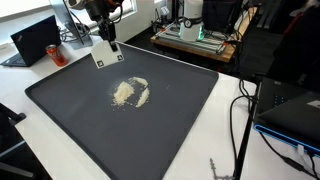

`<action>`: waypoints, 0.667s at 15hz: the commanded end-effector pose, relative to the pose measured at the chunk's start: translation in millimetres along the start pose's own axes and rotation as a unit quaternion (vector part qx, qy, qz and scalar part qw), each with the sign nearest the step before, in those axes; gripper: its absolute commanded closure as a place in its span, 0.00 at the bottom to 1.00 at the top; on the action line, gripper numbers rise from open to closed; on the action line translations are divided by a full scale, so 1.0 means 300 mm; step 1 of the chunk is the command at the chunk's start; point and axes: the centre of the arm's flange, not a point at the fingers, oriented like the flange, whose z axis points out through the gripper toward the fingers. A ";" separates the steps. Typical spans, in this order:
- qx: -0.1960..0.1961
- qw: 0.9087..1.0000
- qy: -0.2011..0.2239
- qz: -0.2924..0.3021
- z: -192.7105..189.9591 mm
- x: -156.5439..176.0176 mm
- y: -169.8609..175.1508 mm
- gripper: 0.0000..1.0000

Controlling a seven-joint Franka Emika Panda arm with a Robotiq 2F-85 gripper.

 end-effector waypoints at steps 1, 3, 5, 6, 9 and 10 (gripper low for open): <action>0.044 0.998 0.029 0.039 -0.022 -0.118 0.093 0.99; 0.053 0.996 0.041 0.062 -0.008 -0.167 0.153 0.99; 0.066 0.993 0.053 0.081 0.015 -0.226 0.207 0.99; 0.071 0.991 0.061 0.093 0.026 -0.258 0.235 0.99; 0.097 0.982 0.096 0.130 0.048 -0.339 0.297 0.99; 0.099 0.979 0.109 0.139 0.057 -0.360 0.312 0.99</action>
